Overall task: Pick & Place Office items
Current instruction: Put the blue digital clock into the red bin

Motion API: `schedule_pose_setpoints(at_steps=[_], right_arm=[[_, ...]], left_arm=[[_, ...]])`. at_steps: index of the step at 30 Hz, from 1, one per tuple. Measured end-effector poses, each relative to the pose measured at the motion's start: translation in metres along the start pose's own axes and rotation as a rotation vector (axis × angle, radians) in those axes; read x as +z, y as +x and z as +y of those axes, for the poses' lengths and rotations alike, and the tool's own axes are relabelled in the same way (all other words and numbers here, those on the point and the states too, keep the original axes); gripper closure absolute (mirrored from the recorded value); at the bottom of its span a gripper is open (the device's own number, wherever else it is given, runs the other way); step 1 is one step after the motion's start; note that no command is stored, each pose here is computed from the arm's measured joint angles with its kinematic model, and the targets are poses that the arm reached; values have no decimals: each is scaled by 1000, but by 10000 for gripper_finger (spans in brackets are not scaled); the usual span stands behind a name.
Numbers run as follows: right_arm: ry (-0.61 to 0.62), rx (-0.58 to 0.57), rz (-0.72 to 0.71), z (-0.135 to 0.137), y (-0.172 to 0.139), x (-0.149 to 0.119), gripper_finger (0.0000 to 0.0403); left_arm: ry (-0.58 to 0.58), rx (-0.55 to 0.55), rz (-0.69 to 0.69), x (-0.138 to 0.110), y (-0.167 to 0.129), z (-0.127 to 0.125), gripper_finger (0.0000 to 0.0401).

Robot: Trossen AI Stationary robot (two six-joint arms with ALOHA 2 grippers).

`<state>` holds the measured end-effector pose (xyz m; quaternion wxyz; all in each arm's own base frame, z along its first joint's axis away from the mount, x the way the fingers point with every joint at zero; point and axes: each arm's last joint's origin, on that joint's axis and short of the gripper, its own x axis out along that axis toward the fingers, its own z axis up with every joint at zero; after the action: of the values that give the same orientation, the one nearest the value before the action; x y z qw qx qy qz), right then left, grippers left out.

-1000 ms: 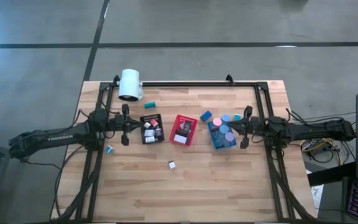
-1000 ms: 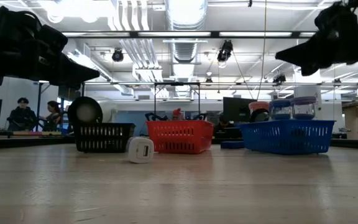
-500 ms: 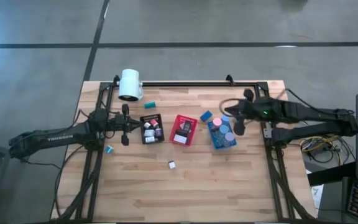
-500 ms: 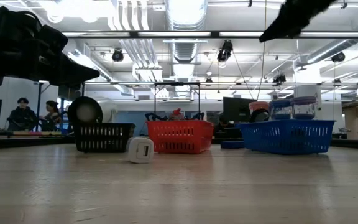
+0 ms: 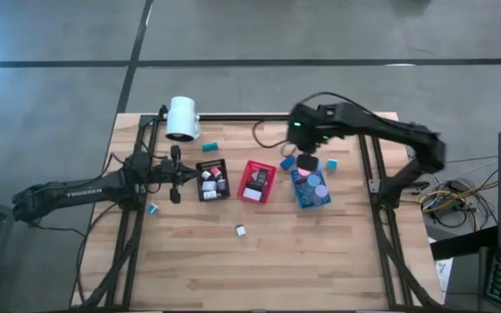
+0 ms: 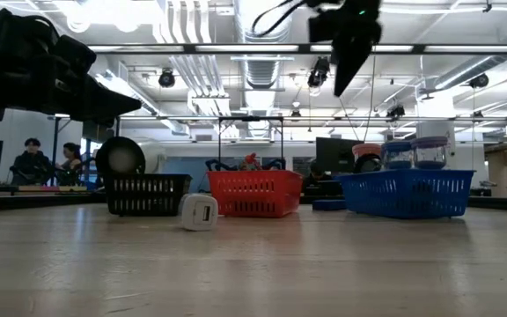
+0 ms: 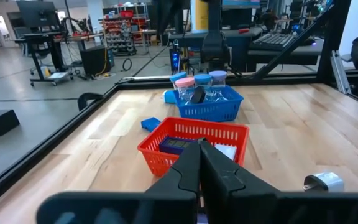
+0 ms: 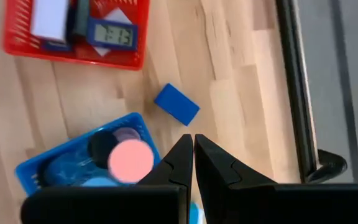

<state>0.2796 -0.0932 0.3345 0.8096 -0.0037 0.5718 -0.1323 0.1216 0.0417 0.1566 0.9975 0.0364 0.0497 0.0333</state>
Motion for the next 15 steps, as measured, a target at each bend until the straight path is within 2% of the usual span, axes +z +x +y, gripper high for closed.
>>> schedule_pose_setpoints(at_steps=[4,7,10,15], right_arm=[[7,20,117,-9,28,27,390],[5,106,211,-16,49,40,377],[-38,198,276,-19,68,48,342],[-134,245,319,-17,100,61,260]], left_arm=[[1,0,0,0,0,0,390],[1,0,1,0,0,0,391],[-1,-1,7,-1,0,0,390],[2,-5,30,-3,0,0,391]])
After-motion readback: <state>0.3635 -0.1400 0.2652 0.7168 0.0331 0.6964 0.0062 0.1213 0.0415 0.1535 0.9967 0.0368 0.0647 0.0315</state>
